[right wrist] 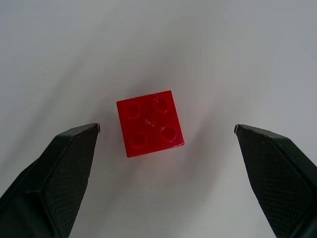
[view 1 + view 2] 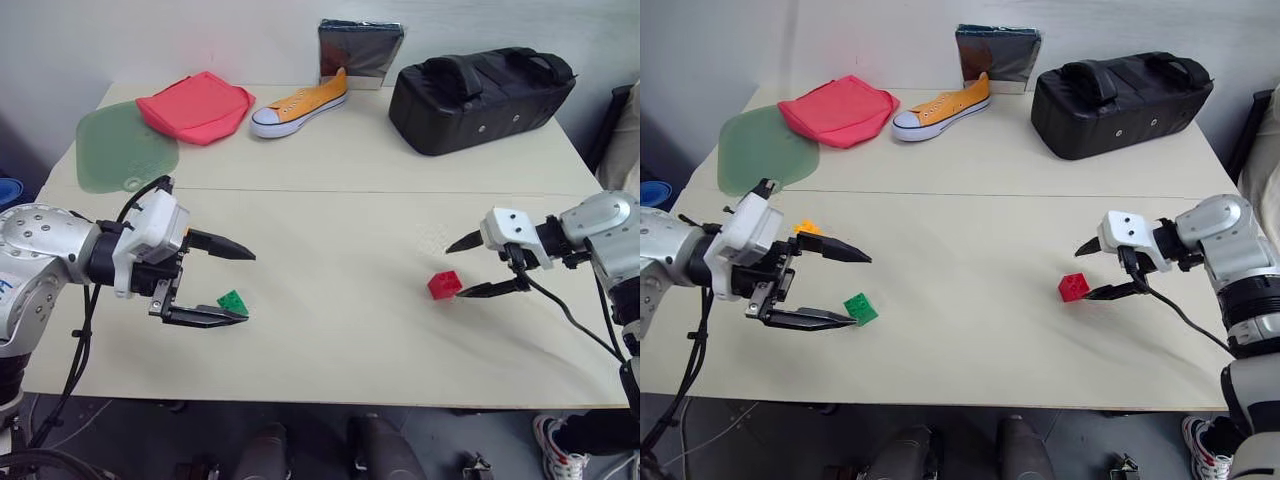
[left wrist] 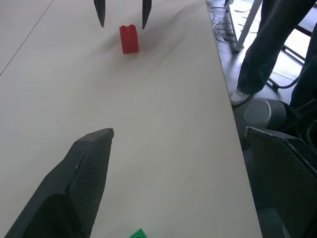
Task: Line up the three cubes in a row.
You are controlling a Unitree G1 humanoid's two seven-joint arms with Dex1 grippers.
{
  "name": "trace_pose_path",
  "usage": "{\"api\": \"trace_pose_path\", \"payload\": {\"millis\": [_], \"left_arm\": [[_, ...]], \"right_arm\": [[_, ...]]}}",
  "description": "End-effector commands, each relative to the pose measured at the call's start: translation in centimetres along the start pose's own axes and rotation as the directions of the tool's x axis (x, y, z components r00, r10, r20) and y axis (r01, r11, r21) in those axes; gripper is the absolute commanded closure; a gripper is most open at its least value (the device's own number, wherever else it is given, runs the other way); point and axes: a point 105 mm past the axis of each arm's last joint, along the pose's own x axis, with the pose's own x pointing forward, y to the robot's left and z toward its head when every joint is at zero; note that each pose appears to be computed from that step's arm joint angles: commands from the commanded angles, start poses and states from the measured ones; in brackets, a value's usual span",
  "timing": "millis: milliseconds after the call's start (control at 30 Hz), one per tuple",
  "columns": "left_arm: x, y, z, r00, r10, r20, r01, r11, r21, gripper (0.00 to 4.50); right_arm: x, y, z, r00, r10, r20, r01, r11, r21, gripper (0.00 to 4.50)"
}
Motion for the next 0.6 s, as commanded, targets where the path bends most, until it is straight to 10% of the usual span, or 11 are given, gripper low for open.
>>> {"api": "trace_pose_path", "payload": {"millis": [33, 200, 533, 600], "left_arm": [[0.0, 0.1, 1.0, 1.000, 0.001, 0.000, -0.001, 0.998, 0.056, 0.01], [0.1, 0.3, 0.9, 1.000, 0.003, -0.014, -0.002, 0.998, 0.059, 0.01], [0.7, 1.1, 1.3, 1.000, 0.015, 0.021, -0.017, 0.996, 0.087, 0.00], [0.8, 1.0, 1.3, 1.000, 0.005, 0.023, -0.007, 0.996, 0.089, 0.00]], "right_arm": [[0.2, 0.1, 0.6, 0.999, 0.048, 0.019, -0.048, 0.998, -0.046, 0.00], [1.4, 0.1, 0.4, 0.998, 0.057, 0.038, -0.054, 0.996, -0.072, 0.00], [1.1, 0.7, -0.5, 0.998, 0.047, 0.041, -0.045, 0.997, -0.058, 2.98], [0.9, 0.9, -0.4, 0.997, 0.048, 0.058, -0.045, 0.998, -0.052, 3.00]]}}
